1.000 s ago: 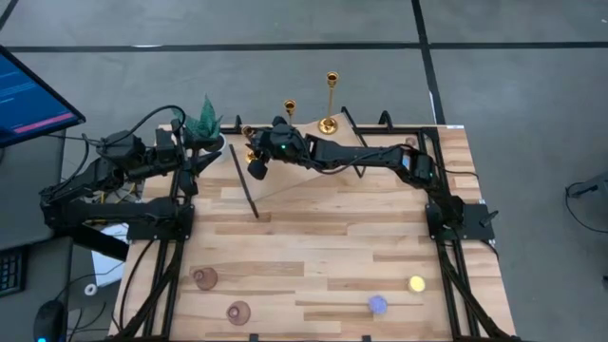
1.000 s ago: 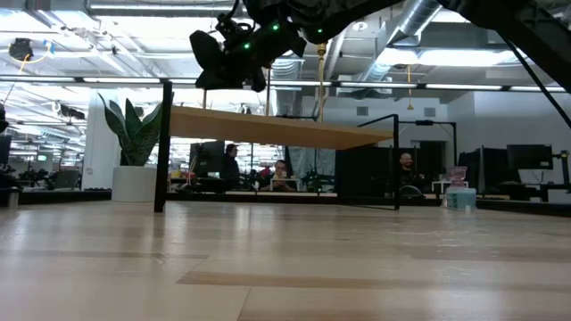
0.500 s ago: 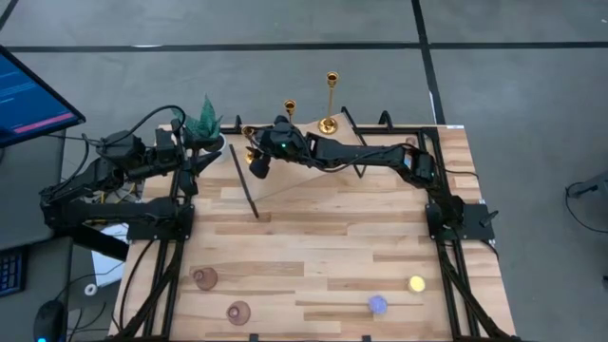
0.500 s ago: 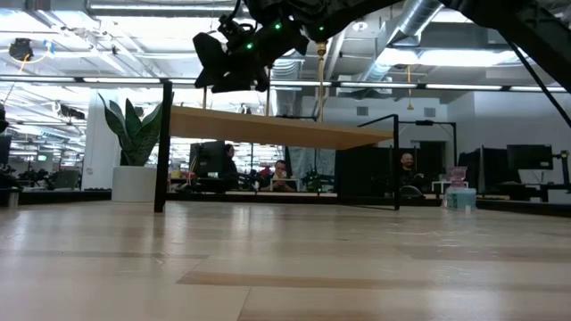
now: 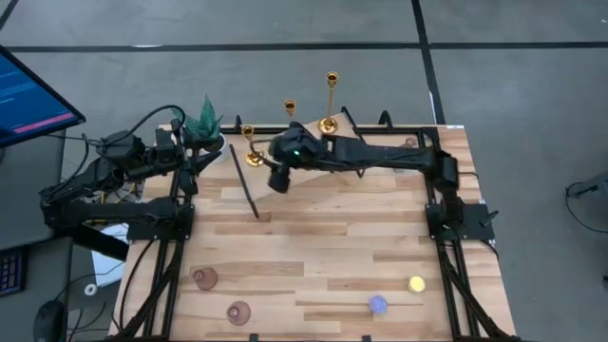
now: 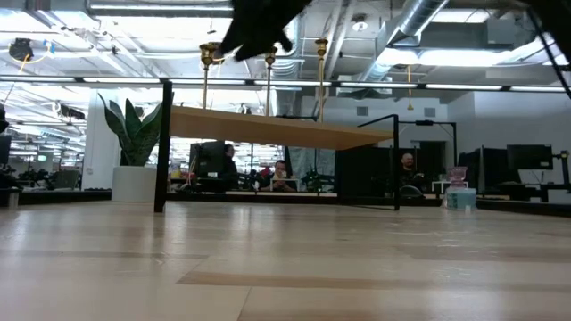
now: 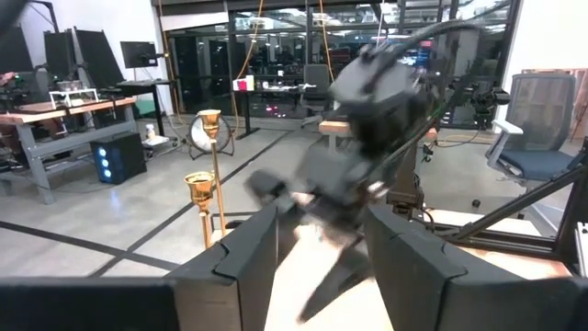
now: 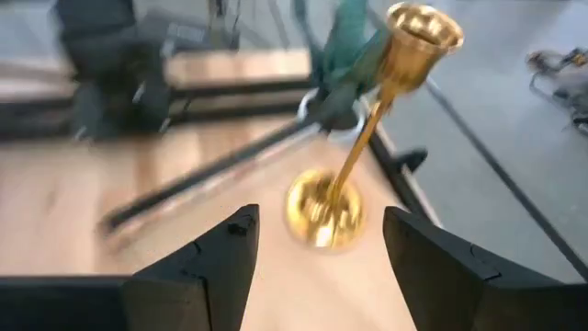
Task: Pick & Place candle stick holders
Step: Put the top pink glass candle holder on the shelf
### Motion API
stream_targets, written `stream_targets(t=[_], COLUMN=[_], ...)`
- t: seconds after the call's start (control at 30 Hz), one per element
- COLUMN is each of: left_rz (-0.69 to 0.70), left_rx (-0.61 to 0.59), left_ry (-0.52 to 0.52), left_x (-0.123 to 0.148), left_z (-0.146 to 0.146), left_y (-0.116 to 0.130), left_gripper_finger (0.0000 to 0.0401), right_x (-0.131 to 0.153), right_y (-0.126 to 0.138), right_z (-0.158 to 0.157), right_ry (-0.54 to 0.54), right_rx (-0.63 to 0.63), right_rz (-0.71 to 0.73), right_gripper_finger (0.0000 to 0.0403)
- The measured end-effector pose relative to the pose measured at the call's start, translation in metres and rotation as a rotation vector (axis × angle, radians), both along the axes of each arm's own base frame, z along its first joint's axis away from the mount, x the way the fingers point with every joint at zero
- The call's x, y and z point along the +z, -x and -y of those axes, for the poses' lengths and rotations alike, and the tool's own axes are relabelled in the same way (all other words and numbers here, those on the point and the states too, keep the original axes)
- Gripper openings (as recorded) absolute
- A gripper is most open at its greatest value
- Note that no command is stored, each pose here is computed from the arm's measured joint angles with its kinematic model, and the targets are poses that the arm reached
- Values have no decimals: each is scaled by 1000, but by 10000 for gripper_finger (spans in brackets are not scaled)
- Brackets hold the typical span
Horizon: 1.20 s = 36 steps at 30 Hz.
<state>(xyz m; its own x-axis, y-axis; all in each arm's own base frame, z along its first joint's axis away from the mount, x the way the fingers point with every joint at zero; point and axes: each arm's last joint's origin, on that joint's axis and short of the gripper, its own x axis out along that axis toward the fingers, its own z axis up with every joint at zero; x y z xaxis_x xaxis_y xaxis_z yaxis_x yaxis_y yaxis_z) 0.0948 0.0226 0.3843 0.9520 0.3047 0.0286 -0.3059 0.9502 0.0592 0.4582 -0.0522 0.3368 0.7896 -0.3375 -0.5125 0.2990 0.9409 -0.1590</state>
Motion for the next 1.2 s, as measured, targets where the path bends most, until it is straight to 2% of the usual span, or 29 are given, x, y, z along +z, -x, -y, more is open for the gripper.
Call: stream_targets(t=[0.1, 0.2, 0.37, 0.53, 0.73, 1.03, 1.2], left_rz=[0, -1, -2, -2, -2, -1, -1], left_rx=[1, 4, 4, 4, 4, 3, 11], left_ry=[-1, -3, -3, -3, -1, 0, 0], left_x=[0, 0, 0, 0, 0, 0, 0], left_z=[0, 0, 0, 0, 0, 0, 0], left_y=[0, 0, 0, 0, 0, 0, 0], left_gripper_finger=[163, 163, 163, 163, 163, 163, 163], right_x=[19, 32, 36, 24, 0, -52, -78], right_y=[26, 53, 102, 149, 201, 289, 324], right_z=[-28, -54, -73, -86, -85, -62, -43], right_ry=[-16, 8, 92, 109, -5, -264, -332], right_rx=[37, -36, -371, -638, -786, -1122, -1309], right_rz=[-90, -185, -332, -378, -285, -232, -189], right_gripper_finger=[224, 224, 226, 231, 231, 231, 230])
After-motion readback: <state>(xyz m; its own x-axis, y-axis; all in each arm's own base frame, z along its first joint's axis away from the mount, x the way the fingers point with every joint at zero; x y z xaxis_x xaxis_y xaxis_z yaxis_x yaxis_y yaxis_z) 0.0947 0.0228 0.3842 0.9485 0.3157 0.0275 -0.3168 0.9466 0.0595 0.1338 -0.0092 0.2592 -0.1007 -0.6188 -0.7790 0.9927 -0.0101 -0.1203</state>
